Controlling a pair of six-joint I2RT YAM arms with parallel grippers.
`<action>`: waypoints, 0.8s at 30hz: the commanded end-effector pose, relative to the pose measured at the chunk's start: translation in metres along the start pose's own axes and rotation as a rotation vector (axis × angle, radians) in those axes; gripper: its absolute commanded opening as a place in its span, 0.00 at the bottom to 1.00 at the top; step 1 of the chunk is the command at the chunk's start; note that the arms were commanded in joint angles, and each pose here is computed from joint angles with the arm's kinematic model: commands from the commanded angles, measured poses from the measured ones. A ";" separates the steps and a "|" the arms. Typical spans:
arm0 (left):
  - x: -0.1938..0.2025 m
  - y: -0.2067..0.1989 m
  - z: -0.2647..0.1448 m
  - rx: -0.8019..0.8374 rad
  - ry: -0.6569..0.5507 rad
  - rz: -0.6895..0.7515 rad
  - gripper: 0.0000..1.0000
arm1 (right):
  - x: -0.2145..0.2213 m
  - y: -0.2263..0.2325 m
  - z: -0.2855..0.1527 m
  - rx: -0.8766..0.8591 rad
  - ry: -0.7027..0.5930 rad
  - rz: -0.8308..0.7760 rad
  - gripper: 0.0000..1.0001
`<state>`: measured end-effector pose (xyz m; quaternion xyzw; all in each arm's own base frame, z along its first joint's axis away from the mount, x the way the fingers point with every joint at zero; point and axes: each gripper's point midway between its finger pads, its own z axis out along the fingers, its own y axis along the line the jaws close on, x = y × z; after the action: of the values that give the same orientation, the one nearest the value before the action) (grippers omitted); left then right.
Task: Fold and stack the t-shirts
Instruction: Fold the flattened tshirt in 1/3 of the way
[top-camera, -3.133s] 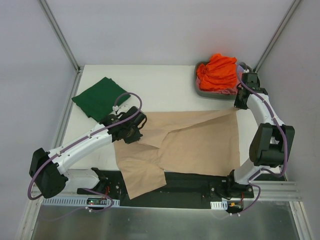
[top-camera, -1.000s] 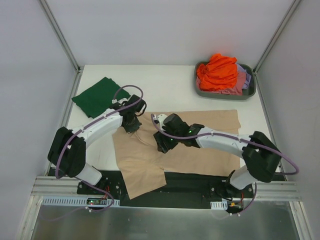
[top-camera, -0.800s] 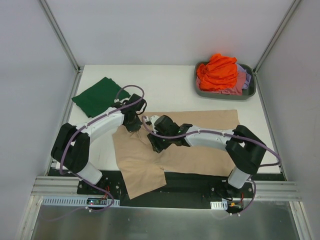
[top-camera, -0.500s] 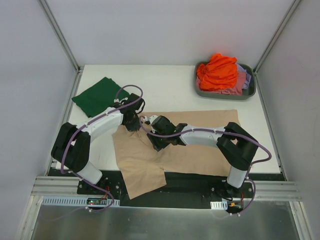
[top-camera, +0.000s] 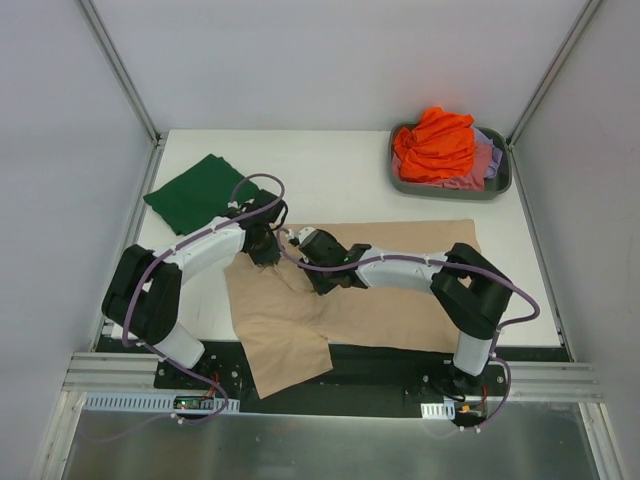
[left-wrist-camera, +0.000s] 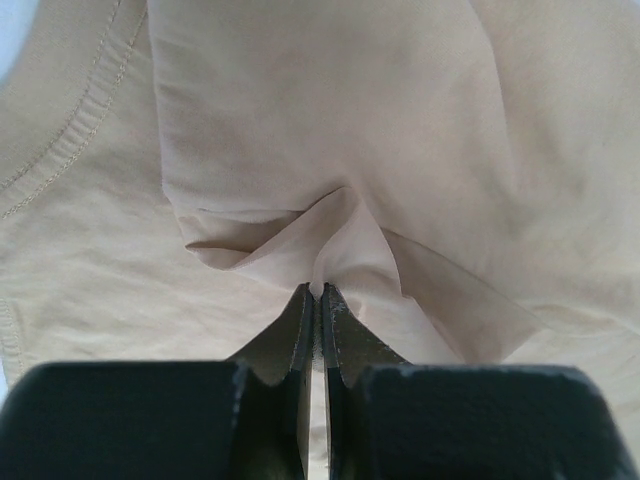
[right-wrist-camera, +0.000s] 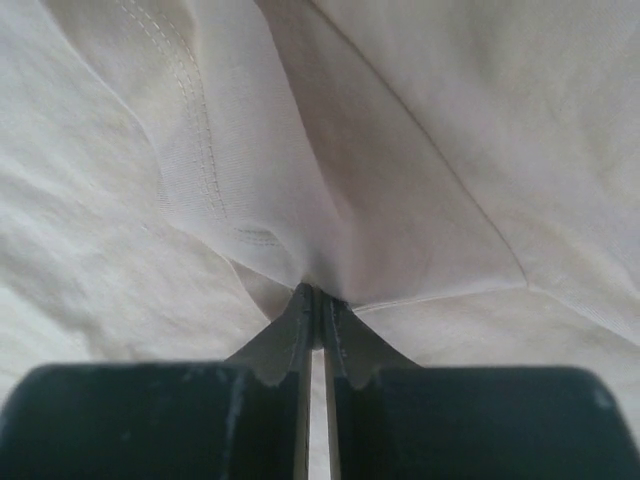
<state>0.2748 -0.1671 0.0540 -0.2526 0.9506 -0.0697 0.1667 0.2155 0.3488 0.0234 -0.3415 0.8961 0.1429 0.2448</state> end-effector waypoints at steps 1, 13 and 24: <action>-0.001 0.001 -0.013 0.041 -0.007 0.008 0.00 | -0.027 0.006 -0.025 -0.006 -0.057 0.007 0.05; 0.052 0.015 -0.037 0.143 0.114 0.009 0.00 | -0.005 0.008 -0.068 -0.060 0.015 -0.044 0.01; 0.086 0.017 -0.063 0.145 0.089 -0.023 0.00 | 0.017 0.004 -0.084 -0.086 0.039 -0.064 0.01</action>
<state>0.1806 -0.1984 0.0774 -0.2122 0.9549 -0.1624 0.1298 0.1822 0.3166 0.0746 -0.3762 0.8860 0.1606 0.2184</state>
